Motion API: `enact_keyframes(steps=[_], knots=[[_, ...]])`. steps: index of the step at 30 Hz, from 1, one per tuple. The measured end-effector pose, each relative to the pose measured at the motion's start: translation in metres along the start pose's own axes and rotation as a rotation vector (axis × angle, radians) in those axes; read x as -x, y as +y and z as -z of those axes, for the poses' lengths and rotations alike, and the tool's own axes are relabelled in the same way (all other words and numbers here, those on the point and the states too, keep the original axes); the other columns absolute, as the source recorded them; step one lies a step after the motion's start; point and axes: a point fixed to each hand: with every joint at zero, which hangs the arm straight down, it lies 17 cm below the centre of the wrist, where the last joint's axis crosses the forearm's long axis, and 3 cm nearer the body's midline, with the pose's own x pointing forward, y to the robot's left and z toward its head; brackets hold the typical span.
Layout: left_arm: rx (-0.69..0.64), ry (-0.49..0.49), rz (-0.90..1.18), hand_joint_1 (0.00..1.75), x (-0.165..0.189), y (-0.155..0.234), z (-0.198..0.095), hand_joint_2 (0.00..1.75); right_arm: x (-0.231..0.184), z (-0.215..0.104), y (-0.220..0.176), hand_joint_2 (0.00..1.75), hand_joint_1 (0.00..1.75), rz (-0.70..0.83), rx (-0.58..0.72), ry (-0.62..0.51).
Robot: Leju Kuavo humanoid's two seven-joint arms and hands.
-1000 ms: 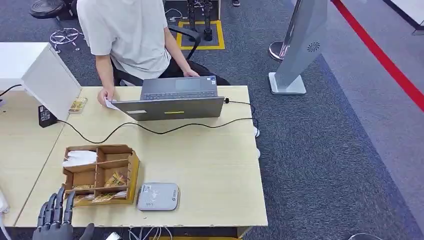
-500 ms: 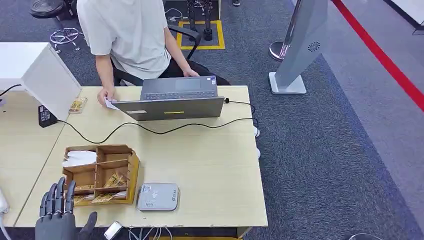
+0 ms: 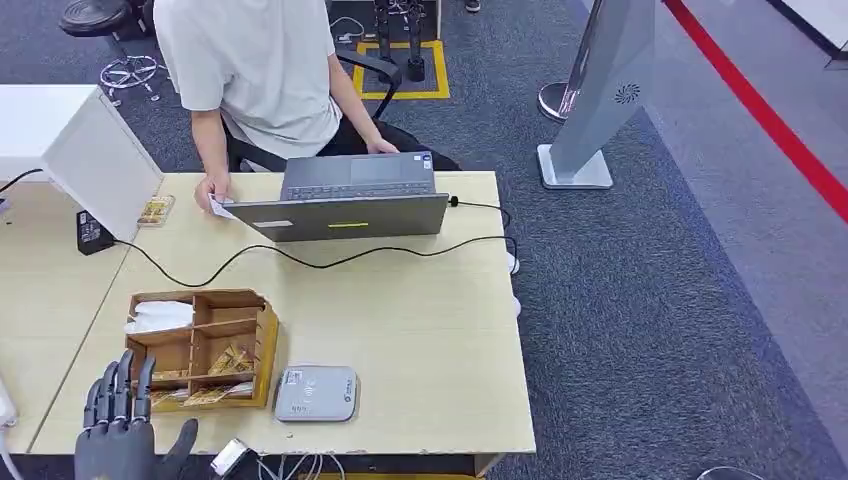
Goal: Pass the card to the sensor for recognition and then transmit it.
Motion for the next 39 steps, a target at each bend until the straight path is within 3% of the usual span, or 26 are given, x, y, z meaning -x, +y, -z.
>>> enact_keyframes(steps=[4, 9, 36, 37, 38, 39], knots=[[0.01, 0.007, -0.001, 0.0, 0.001, -0.004, 0.0, 1.75, 0.0, 0.0, 0.0, 1.75, 0.0, -0.003, 0.0, 0.001], [0.073, 0.095, -0.019, 0.0, 0.017, -0.028, -0.005, 1.75, 0.0, 0.0, 0.001, 1.75, 0.0, -0.017, -0.003, 0.0], [0.126, 0.088, -0.028, 0.0, 0.015, -0.05, -0.005, 1.75, 0.0, 0.0, 0.001, 1.75, 0.0, -0.022, -0.004, -0.001], [0.126, 0.087, -0.028, 0.77, 0.015, -0.05, -0.005, 1.75, 0.0, 0.0, 0.001, 1.75, 0.0, -0.022, -0.004, -0.001], [0.126, 0.089, -0.031, 1.75, 0.015, -0.05, -0.005, 1.75, 0.0, 0.0, 0.001, 1.75, 0.0, -0.025, -0.004, -0.002], [0.127, 0.089, -0.034, 1.75, 0.015, -0.05, -0.005, 1.75, 0.0, 0.0, 0.001, 1.75, 0.0, -0.028, -0.004, -0.003]])
